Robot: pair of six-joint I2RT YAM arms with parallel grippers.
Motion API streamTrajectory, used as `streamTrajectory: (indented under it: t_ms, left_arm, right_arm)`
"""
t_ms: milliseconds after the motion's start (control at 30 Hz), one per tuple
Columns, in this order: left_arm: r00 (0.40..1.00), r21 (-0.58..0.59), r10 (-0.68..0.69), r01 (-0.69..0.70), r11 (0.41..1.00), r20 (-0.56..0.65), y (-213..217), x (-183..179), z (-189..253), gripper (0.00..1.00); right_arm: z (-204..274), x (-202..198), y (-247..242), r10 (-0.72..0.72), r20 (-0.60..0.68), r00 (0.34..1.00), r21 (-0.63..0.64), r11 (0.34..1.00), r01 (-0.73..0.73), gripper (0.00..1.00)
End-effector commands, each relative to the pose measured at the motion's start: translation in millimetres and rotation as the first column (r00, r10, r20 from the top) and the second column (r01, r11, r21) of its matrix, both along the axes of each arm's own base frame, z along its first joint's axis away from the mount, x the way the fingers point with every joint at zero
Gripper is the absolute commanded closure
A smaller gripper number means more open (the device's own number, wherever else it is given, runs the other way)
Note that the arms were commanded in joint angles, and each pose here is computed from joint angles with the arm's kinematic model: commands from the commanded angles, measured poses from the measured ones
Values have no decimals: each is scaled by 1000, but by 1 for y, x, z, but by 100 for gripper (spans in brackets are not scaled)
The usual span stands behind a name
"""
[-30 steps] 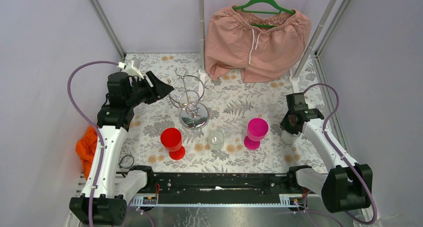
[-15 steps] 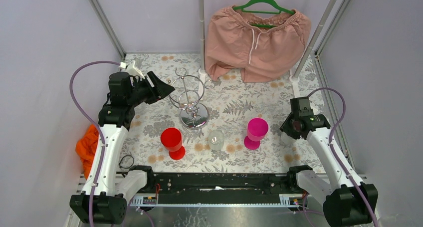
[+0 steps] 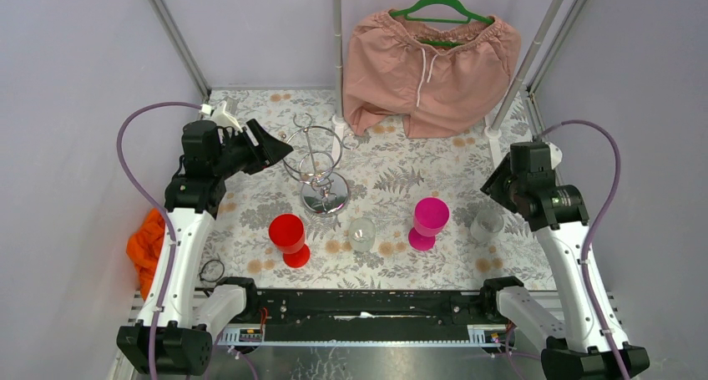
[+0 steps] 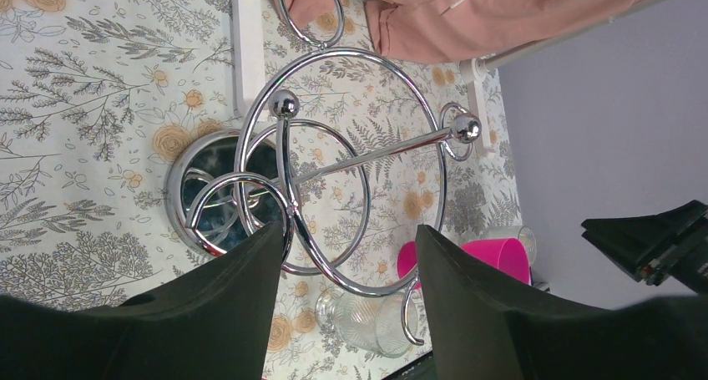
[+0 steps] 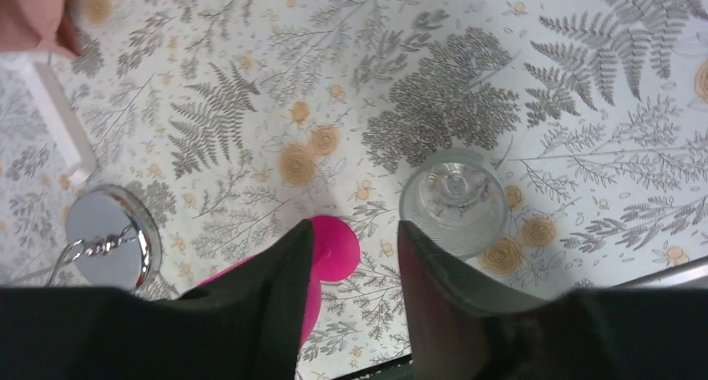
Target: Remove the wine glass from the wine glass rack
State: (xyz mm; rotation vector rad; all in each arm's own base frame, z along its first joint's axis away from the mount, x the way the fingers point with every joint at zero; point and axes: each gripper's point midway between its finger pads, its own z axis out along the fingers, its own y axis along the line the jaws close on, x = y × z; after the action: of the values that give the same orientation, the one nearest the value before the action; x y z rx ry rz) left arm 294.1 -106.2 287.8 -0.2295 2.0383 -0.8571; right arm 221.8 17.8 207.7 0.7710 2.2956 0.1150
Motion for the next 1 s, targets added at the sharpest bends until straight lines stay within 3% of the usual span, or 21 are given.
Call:
streamTrajectory:
  t_ms: [0,200,300,433,967]
  left_arm:
    - [998,2,-7,7,1000,56,1,4,11,33]
    - [997,13,22,-23,1000,70,6,4,17,33]
    - [996,9,27,-28,1000,88,6,3,22,33]
    - [993,23,53,-56,998,102,10,3,24,33]
    - [993,18,75,-77,997,97,13,4,25,32]
  right_arm:
    - [15,4,11,108,-20,994,7,994,-108,47]
    - [35,31,19,212,70,975,-30,977,-211,25]
    - [43,47,34,293,118,949,-9,956,-294,18]
    - [45,66,52,371,152,916,22,925,-379,1]
    - [38,82,55,431,145,891,-21,901,-432,0]
